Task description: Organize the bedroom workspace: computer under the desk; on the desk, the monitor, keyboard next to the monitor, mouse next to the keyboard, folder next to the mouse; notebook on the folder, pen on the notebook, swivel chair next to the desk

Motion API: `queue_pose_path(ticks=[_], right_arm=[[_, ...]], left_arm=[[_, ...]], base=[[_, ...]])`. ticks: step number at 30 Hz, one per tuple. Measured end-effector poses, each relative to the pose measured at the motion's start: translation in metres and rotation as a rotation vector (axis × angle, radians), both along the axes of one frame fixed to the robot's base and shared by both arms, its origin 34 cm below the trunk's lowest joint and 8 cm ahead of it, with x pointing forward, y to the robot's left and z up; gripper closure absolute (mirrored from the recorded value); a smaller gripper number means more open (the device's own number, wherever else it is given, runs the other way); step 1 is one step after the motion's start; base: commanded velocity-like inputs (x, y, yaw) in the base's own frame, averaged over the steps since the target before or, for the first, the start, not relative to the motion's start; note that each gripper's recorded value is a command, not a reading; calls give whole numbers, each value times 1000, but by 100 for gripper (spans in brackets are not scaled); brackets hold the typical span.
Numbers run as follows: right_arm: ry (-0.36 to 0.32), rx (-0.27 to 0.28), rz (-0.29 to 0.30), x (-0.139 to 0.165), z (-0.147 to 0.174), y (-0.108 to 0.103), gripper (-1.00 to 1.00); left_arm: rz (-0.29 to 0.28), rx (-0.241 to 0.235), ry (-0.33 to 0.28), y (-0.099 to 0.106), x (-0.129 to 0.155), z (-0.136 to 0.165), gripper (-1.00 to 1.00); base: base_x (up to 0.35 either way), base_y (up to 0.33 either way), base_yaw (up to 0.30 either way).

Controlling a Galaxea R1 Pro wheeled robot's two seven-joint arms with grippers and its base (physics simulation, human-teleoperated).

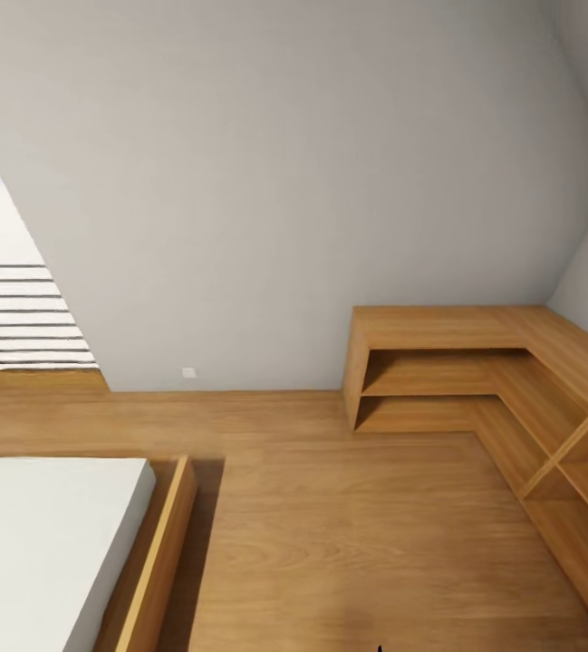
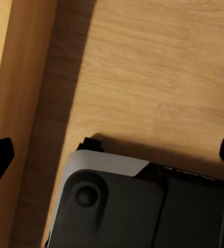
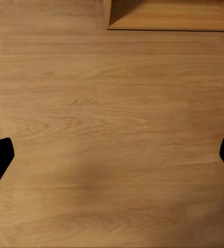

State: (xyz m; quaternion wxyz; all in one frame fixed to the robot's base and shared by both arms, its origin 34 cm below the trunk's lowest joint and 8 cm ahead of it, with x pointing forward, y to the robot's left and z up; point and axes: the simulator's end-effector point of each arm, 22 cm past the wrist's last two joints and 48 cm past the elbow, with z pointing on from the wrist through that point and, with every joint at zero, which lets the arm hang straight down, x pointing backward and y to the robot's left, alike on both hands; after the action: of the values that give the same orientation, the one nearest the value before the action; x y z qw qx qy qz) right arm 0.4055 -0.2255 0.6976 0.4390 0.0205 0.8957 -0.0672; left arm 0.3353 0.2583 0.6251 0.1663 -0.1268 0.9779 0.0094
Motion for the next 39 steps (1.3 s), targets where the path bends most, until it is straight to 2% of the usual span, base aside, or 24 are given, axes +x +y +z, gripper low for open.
queue_pose_path(ticks=[17, 39], right_arm=[[-23, -2, 0, 7, 7, -1, -100], [-50, -2, 2, 15, 15, -1, -100]], left_arm=[[0, 0, -24, 0, 9, 5, -100], [2, 1, -50, 1, 19, 12, -100]], base=[[329, 0, -11], [323, 0, -203]])
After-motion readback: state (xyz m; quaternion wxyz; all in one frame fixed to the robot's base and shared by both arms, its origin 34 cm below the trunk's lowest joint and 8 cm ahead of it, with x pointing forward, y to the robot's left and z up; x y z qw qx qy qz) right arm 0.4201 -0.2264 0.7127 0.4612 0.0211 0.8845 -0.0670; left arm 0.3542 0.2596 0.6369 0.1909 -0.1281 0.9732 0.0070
